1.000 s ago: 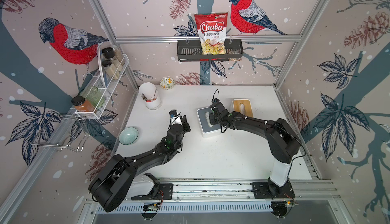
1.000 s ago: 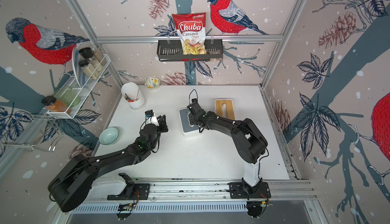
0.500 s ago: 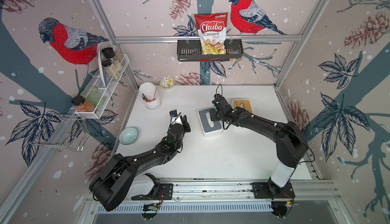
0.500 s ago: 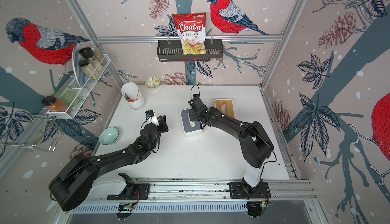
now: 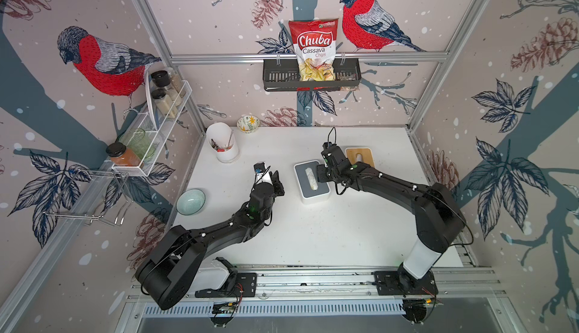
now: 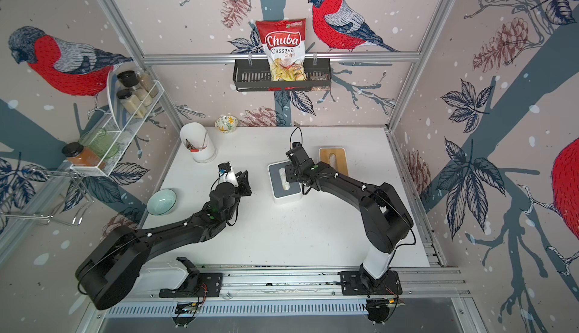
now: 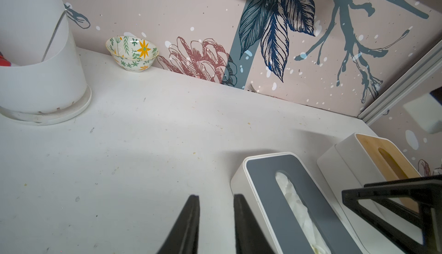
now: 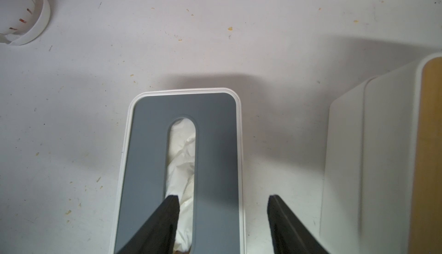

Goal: Put the tissue paper into the tissue box
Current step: Close the box lid on the tissue box, then adjust the tissue box at the center of the board.

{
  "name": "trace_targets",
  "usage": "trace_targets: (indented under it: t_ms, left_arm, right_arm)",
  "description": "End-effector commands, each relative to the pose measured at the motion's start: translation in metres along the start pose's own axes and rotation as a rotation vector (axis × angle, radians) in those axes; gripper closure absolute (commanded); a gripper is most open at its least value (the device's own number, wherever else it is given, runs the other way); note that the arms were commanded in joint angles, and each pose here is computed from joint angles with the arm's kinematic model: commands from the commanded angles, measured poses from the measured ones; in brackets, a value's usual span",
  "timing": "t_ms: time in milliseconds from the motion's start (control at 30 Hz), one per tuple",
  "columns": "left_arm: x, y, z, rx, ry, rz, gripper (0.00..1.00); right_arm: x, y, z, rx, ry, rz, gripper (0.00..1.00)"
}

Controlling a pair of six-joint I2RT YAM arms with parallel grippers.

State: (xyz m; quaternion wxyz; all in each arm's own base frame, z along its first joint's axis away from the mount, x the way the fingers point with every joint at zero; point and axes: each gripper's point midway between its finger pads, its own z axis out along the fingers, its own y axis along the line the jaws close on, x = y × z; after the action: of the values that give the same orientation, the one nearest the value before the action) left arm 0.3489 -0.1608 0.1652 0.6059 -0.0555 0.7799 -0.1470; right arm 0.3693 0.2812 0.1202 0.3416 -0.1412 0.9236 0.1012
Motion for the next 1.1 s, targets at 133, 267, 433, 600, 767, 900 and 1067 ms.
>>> trace_targets:
  t_ms: [133, 267, 433, 600, 767, 900, 1067]
  left_arm:
    - [-0.003, -0.013, 0.009, 0.047, 0.000, 0.004, 0.69]
    - [0.006, -0.026, 0.018, 0.096, 0.040, 0.012, 0.66]
    - [0.008, -0.029, 0.021, 0.110, 0.046, 0.011, 0.65]
    - [0.010, -0.032, 0.022, 0.126, 0.052, 0.009, 0.64]
    - [0.011, -0.036, 0.023, 0.142, 0.058, 0.014, 0.63]
    - [0.011, -0.036, 0.023, 0.144, 0.060, 0.016, 0.62]
    - [0.008, -0.034, 0.020, 0.139, 0.053, 0.021, 0.61]
  right_arm:
    - [0.008, -0.002, 0.008, -0.017, -0.023, 0.027, 0.28]
    - [0.012, -0.002, 0.013, -0.045, -0.025, 0.028, 0.25]
    - [0.016, -0.006, 0.018, -0.042, -0.013, 0.027, 0.21]
    - [0.023, -0.003, 0.030, -0.056, 0.032, 0.019, 0.18]
    - [0.031, 0.001, 0.040, -0.044, 0.092, -0.012, 0.17]
    - [0.036, 0.004, 0.043, -0.034, 0.125, -0.042, 0.23]
    - [0.047, 0.006, 0.043, 0.008, 0.179, -0.108, 0.38]
